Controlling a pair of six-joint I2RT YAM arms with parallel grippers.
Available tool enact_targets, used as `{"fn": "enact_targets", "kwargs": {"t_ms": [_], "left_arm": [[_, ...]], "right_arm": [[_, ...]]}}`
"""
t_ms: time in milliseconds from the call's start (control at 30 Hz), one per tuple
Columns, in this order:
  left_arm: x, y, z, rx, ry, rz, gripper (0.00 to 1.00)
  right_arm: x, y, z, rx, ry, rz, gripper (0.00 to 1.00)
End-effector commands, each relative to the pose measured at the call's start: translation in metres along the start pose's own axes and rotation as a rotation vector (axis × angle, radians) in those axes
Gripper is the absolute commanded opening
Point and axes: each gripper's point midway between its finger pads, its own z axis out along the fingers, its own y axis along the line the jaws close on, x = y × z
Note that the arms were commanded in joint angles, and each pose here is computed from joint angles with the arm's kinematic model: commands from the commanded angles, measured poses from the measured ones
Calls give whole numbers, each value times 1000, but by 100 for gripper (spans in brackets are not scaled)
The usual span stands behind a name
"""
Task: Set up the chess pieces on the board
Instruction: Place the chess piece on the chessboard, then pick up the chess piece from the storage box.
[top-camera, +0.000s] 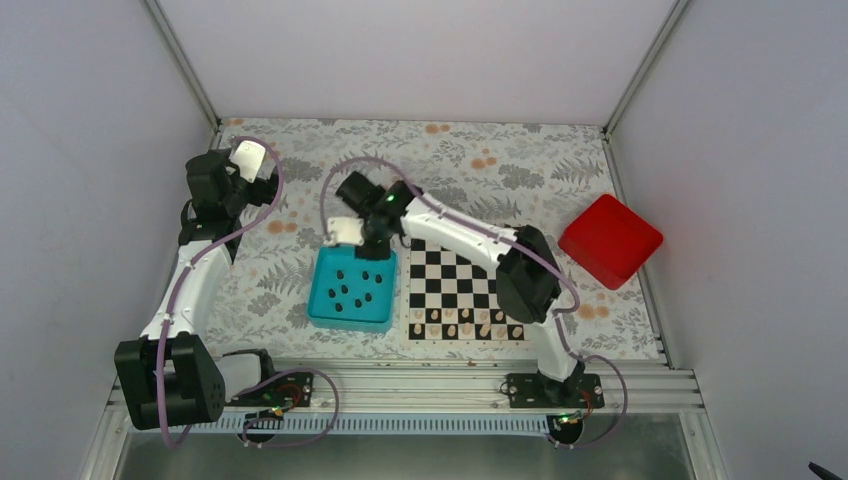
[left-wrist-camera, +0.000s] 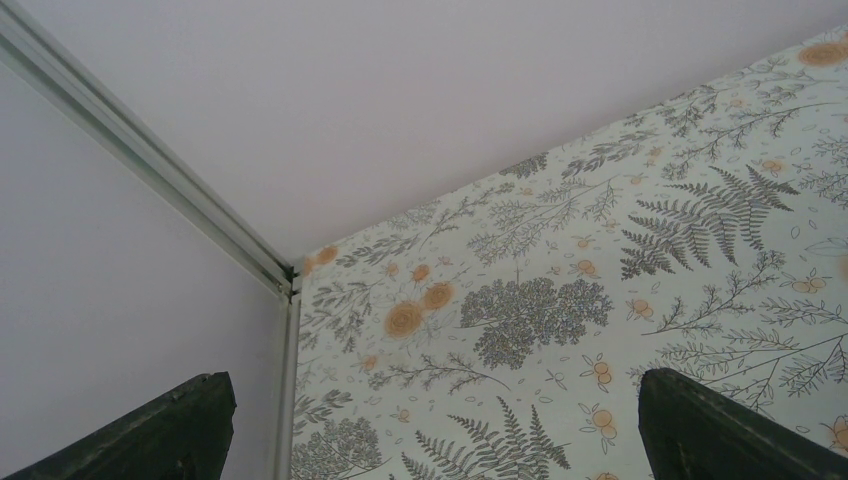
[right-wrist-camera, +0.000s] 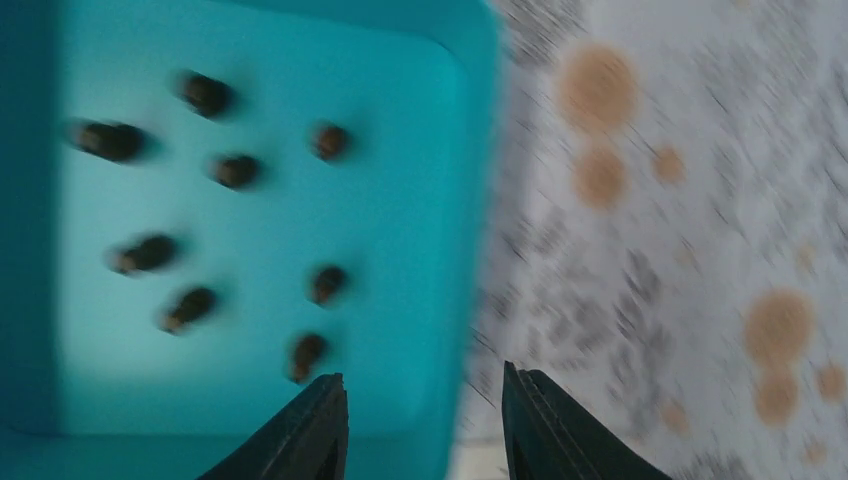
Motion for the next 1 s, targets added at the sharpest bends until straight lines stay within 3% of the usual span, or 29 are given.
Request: {"fn": "enact_targets", "kwargs": {"t_ms": [0,333,967], "left_arm": [[-3,-1,1,9,-21,4,100],[-5,1,-2,4,-29,4,100],[-5,1,-2,0,-31,4,100]], "right_arm": [[-30,37,3,-48,-20,-58,41],[-49,50,47,-77,-25,-74,37],[-59,55,80,-108,-57,-62,37]]}}
